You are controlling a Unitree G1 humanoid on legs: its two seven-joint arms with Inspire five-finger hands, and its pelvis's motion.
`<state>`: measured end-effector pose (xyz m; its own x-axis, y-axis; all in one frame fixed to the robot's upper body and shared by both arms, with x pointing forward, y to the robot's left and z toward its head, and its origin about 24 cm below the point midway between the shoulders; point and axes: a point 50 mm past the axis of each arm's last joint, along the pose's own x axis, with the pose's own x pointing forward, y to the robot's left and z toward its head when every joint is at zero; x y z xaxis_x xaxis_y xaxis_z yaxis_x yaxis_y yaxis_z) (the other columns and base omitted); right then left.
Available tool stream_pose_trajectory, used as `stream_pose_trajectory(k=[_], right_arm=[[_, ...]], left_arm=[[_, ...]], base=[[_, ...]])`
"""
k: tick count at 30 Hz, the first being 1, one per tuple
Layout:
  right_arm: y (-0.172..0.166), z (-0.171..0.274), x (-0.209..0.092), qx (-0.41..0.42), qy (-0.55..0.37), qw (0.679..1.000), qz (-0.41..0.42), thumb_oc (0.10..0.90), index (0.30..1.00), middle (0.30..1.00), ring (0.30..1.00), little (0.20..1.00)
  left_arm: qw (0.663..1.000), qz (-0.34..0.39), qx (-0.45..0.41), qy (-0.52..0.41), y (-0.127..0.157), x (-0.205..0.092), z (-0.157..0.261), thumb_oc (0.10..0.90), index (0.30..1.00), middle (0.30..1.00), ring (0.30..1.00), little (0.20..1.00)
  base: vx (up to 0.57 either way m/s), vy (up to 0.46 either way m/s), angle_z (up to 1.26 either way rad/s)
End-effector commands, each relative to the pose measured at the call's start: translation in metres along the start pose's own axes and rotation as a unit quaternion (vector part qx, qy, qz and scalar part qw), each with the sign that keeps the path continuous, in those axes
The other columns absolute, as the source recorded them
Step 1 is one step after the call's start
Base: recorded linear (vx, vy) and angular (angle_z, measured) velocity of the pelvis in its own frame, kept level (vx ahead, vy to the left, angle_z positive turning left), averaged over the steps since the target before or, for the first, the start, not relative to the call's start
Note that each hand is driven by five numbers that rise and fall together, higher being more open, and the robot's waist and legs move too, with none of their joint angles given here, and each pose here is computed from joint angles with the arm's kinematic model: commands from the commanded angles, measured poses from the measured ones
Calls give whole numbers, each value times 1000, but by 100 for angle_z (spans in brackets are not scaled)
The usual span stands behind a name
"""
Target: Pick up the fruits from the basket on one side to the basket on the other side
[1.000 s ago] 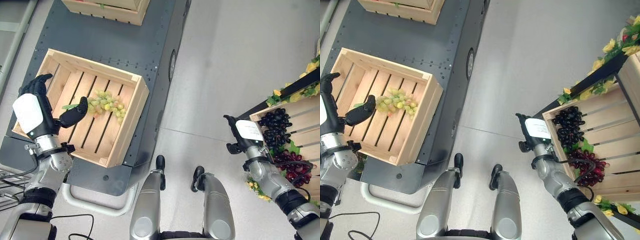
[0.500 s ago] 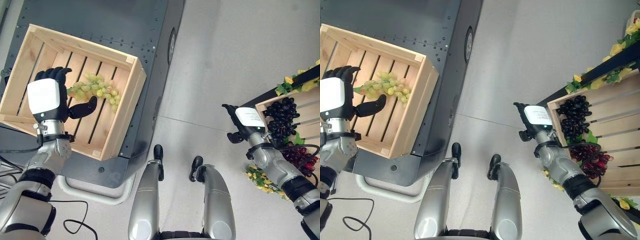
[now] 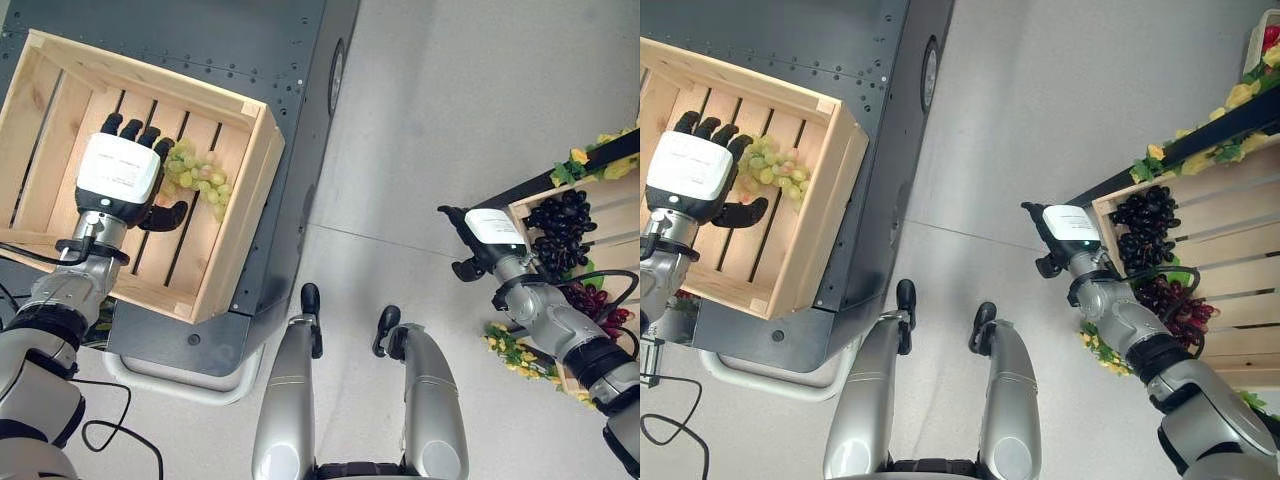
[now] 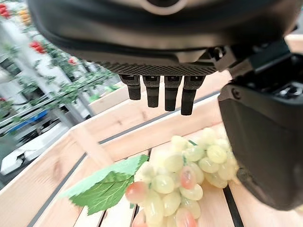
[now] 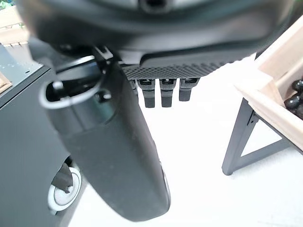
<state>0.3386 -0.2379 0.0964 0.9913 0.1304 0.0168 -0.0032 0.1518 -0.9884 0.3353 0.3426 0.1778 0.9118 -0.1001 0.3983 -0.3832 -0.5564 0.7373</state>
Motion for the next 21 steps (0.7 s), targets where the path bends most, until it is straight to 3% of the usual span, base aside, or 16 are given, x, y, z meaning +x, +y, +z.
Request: stream_pose_trajectory(k=[1,5,12,21], right_arm=[[-34,-8,2,-4,-15,999,-46,800,900,900,900,900],[-35,-4,5,4,-18,999,-33,800,900,900,900,900],[-19,-2,3,25,-20,999,22,800,900,900,900,900],[-19,12,7,49,-46,998,20,800,900,900,900,900]], left_arm=[[991,40,106,71,33,13,-56,800,900,900,900,900],[989,36,135,51,35,17,-52,800,900,900,900,900],[980,139,145,12,65,38,-46,800,900,900,900,900],[981,80,172,-34,51,37,-40,800,900,900,900,900]], base=[[0,0,0],[0,0,0],[-1,-4,2],[-1,-4,3]])
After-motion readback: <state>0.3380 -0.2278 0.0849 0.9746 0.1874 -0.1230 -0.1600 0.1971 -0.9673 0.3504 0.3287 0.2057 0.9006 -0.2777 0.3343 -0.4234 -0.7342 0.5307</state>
